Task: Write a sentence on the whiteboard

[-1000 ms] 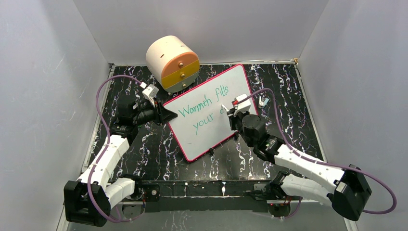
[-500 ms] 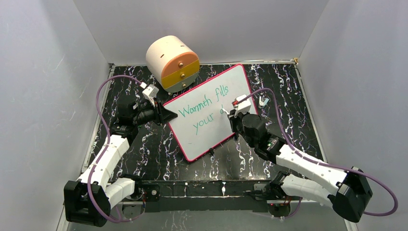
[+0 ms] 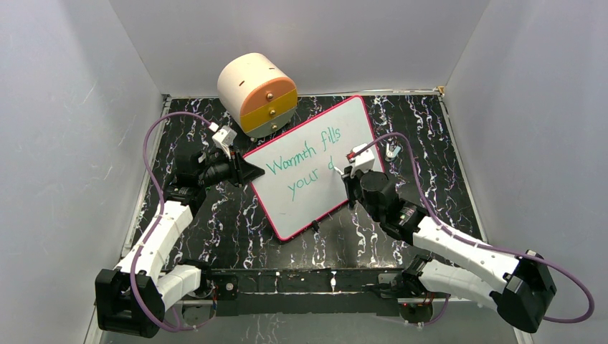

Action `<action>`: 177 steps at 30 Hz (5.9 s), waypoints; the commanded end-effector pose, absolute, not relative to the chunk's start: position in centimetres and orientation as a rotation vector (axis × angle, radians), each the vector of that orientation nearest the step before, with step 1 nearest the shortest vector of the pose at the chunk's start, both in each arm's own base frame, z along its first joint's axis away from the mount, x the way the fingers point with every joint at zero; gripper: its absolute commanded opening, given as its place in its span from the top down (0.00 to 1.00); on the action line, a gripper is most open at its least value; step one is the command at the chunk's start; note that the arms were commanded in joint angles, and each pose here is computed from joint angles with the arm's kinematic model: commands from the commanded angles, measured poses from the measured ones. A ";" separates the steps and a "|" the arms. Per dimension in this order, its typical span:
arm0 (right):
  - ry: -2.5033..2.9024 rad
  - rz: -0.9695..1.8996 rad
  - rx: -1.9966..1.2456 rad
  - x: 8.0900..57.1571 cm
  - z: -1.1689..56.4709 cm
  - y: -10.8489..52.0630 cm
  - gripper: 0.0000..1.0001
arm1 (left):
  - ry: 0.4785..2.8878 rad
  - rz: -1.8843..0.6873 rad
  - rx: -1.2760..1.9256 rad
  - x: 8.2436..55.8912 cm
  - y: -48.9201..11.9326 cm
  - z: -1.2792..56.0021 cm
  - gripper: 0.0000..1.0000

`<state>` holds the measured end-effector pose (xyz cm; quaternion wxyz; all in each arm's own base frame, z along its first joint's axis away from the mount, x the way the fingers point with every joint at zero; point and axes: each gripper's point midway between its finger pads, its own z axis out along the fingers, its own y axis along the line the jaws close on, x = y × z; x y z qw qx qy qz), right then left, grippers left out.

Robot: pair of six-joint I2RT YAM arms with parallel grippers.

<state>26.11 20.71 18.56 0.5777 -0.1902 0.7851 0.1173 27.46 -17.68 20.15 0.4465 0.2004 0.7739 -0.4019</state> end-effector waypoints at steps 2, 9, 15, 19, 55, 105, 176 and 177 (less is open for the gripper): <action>1.807 0.246 -0.380 26.5 19.4 19.7 1.00 | 2.159 -0.833 0.528 26.0 -15.7 12.7 1.00; 1.719 0.301 -0.344 26.4 21.8 19.7 1.00 | 2.159 -0.833 0.528 26.0 -15.7 12.7 1.00; 1.698 0.294 -0.347 26.9 22.1 20.0 1.00 | 2.161 -0.836 0.530 26.0 -15.7 12.7 1.00; 1.690 0.293 -0.343 27.4 22.1 20.1 1.00 | 2.162 -0.838 0.530 26.0 -15.8 12.6 1.00; 1.754 0.370 -0.442 27.0 20.5 21.4 1.00 | 2.162 -0.836 0.532 25.9 -15.8 12.6 1.00; 1.688 0.305 -0.349 28.4 22.2 20.1 1.00 | 2.162 -0.840 0.534 25.9 -15.8 12.6 1.00; 1.708 0.303 -0.319 29.3 21.3 19.4 1.00 | 2.164 -0.832 0.533 26.0 -15.7 12.6 1.00; 1.719 0.297 -0.320 29.2 21.0 19.3 1.00 | 2.164 -0.831 0.531 26.0 -15.7 12.6 1.00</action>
